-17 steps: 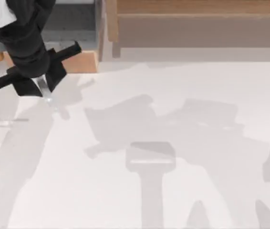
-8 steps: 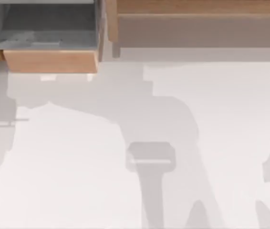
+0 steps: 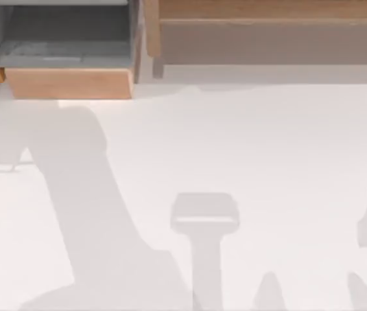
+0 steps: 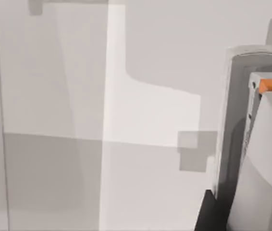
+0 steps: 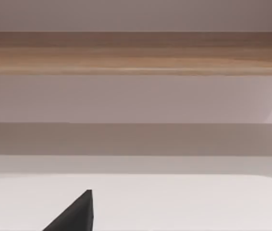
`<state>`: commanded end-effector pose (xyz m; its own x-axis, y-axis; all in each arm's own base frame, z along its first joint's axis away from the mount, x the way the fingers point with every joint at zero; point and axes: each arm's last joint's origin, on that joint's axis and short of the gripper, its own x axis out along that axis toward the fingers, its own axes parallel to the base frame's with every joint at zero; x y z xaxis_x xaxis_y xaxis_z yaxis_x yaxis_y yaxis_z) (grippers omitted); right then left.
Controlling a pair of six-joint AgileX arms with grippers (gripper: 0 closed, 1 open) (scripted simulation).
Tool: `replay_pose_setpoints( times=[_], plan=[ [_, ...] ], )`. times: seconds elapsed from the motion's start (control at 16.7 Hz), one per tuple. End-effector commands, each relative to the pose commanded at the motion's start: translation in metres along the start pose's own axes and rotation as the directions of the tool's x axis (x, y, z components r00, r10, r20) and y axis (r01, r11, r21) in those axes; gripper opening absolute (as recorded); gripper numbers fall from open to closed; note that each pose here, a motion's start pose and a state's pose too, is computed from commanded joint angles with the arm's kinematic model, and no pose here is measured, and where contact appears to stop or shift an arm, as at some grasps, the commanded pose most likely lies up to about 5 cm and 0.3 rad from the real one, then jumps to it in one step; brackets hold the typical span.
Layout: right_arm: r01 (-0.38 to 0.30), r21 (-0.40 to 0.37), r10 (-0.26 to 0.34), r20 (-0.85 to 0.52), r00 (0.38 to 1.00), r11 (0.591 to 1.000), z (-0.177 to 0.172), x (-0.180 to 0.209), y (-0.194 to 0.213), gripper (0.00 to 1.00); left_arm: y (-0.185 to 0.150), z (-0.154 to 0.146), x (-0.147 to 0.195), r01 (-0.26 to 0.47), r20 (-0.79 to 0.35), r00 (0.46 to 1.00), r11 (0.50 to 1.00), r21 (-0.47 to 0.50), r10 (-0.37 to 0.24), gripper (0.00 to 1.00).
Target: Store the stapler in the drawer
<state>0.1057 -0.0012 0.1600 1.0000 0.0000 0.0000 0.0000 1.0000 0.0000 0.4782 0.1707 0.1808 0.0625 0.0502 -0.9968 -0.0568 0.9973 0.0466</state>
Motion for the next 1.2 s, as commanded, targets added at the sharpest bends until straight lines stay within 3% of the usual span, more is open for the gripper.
replay_pose_setpoints(
  times=[0.24, 1.14, 1.2],
  plan=[
    [0.000, 0.000, 0.000, 0.000, 1.000, 1.000, 0.000, 0.000, 0.000, 1.00, 0.000, 0.000, 0.018, 0.041, -0.064, 0.997, 0.996, 0.075, -0.037, 0.00],
    [0.000, 0.000, 0.000, 0.000, 1.000, 1.000, 0.000, 0.000, 0.000, 1.00, 0.000, -0.001, 0.028, 0.041, -0.064, 0.997, 0.996, 0.075, -0.037, 0.00],
    [0.000, 0.000, 0.000, 0.000, 1.000, 1.000, 0.000, 0.000, 0.000, 1.00, 0.000, -0.001, 0.028, 0.041, -0.064, 0.997, 0.996, 0.075, -0.037, 0.08]
  ],
)
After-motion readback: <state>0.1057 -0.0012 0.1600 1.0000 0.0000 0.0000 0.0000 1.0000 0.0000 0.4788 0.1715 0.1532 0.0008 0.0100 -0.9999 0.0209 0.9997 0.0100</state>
